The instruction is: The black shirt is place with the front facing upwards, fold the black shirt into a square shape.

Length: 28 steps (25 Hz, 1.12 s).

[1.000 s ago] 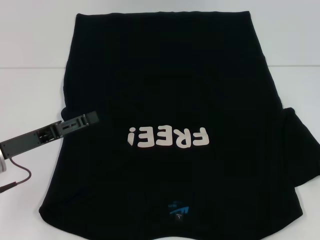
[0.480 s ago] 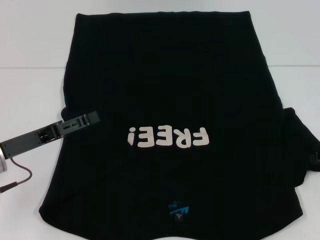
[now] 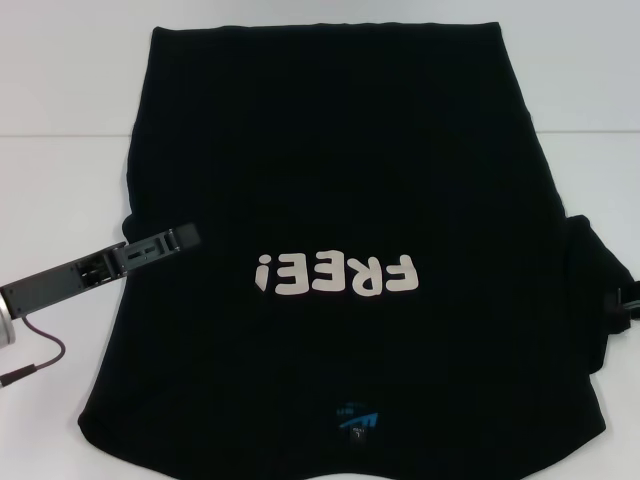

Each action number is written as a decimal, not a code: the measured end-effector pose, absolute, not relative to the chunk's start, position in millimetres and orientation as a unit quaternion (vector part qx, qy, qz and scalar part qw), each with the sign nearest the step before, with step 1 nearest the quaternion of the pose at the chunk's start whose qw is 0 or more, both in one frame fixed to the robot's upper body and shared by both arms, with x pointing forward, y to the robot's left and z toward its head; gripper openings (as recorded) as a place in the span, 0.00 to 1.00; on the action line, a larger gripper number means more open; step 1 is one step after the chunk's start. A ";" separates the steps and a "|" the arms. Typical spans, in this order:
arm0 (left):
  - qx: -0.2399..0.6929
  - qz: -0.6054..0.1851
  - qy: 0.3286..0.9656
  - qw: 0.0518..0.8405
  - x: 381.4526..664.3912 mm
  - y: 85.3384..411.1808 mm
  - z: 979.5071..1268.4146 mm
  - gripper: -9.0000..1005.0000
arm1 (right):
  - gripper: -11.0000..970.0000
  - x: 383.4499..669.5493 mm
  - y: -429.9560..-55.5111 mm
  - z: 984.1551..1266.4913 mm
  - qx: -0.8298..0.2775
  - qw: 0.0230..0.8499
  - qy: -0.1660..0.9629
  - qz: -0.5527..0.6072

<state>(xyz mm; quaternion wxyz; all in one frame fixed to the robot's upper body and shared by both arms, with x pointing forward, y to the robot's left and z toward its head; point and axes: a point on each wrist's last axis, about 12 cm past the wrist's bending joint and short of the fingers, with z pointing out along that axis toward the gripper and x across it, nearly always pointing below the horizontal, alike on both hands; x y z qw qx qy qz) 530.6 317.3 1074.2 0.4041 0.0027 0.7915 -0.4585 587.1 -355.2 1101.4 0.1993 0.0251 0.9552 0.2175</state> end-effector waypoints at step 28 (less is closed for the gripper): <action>0.002 -0.460 0.788 0.409 531.7 317.6 1075.6 0.94 | 0.40 593.9 -339.8 1094.8 0.026 0.194 0.954 0.228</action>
